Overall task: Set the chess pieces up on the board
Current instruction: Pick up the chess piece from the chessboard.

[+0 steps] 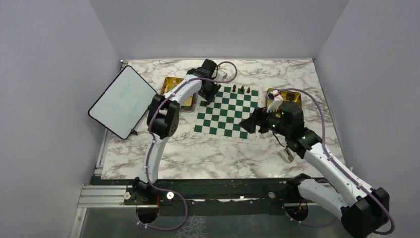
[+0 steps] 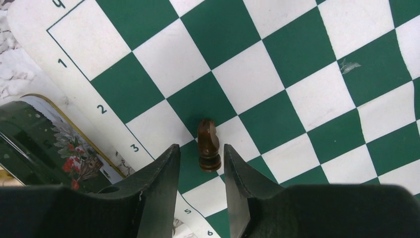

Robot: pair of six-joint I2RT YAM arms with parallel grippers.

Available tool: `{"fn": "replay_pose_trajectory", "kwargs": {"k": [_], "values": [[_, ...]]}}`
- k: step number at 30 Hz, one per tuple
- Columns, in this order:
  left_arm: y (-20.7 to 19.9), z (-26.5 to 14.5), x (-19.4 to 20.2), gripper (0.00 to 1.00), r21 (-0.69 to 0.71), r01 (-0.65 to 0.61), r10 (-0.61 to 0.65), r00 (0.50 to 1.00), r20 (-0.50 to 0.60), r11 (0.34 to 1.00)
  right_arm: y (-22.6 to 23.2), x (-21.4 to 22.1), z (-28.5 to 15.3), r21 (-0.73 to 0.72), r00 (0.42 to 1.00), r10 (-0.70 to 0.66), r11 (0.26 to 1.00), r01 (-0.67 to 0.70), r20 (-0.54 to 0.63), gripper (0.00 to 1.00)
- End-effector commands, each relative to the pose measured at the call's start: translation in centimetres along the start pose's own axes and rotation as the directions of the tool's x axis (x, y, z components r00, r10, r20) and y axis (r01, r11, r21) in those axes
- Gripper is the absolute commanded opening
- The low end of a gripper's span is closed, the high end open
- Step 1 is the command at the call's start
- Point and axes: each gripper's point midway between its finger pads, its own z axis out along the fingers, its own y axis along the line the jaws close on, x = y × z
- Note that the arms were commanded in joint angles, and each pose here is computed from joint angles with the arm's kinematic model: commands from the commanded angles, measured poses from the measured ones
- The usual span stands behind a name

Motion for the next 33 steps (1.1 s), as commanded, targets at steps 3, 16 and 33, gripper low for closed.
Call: {"fn": "replay_pose_trajectory", "kwargs": {"k": [3,16,33], "values": [[0.1,-0.2,-0.7,0.38,-0.008,-0.012,0.012,0.999,0.035,1.0,0.0,-1.0,-0.4,0.018,1.0,-0.02,1.0,0.019,0.021,0.85],[0.0,-0.3,0.5,0.26,-0.013,-0.002,0.002,1.0,0.025,1.0,-0.2,-0.9,-0.6,0.035,1.0,-0.003,0.999,0.002,0.027,0.85],[-6.2,-9.6,-2.5,0.12,0.247,0.02,-0.086,0.962,0.258,0.969,-0.5,-2.3,0.8,0.044,0.984,0.142,0.988,-0.148,0.108,0.98]]}}
